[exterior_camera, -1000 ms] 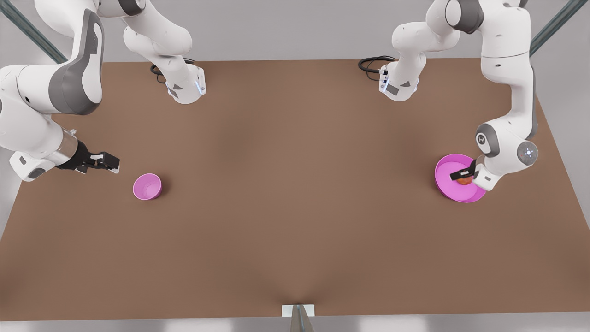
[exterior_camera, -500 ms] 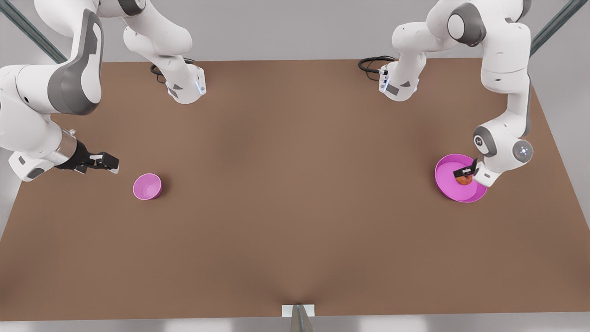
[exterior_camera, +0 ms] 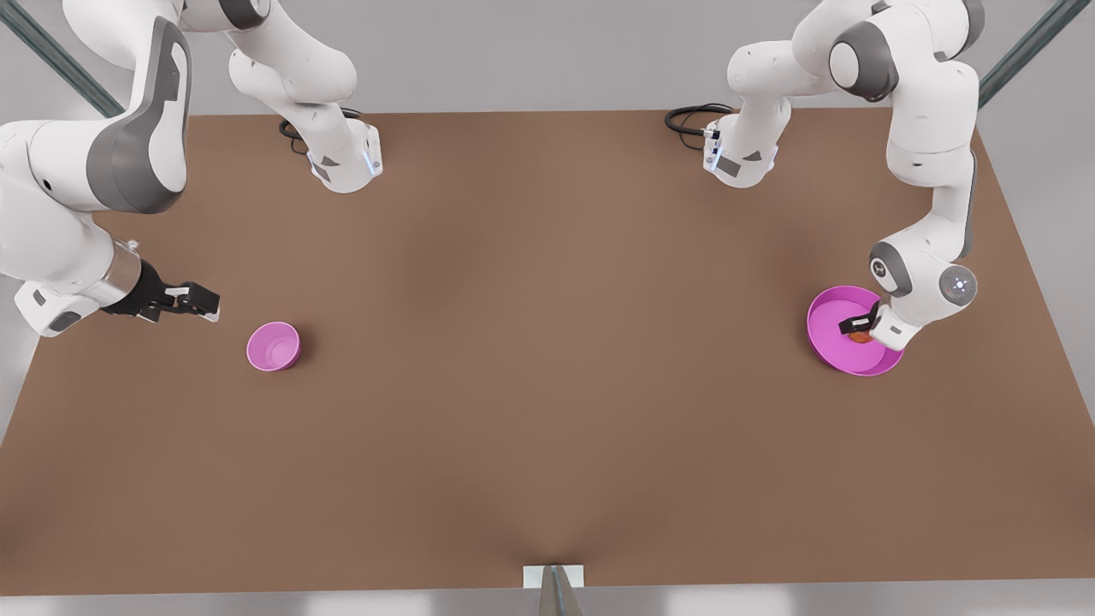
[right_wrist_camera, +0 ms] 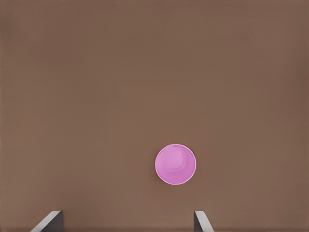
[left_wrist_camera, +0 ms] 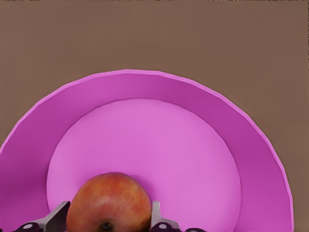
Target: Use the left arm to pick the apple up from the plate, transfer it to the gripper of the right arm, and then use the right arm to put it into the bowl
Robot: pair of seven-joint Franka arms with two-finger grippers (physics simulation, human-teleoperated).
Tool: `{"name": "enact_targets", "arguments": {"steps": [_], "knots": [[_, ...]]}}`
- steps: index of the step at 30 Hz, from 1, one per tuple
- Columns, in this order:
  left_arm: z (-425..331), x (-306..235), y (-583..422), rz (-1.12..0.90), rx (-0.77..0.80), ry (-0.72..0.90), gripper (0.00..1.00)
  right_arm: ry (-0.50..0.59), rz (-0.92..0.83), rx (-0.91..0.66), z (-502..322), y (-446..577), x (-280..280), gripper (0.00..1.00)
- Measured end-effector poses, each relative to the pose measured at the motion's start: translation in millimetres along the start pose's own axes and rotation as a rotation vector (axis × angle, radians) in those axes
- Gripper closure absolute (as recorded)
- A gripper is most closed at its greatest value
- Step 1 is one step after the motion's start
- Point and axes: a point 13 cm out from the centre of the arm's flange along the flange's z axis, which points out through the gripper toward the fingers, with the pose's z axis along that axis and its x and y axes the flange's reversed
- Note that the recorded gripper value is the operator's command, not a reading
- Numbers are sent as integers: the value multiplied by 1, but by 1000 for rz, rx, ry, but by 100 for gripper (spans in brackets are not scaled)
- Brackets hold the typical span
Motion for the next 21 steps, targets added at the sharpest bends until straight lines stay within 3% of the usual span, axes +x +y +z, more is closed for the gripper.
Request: {"name": "enact_targets", "arguments": {"steps": [3, 7, 14, 21], "knots": [[0, -3, 0, 10, -2, -6, 14, 0, -1, 0, 0, 0, 0, 0], [2, -4, -2, 21, -4, -6, 25, 0, -3, 0, 0, 0, 0, 0], [0, -9, -1, 24, -6, -15, 35, 0, -5, 0, 0, -1, 0, 0], [-87, -102, -26, 105, -14, -148, 41, 2, -12, -3, 2, 3, -1, 0]]}}
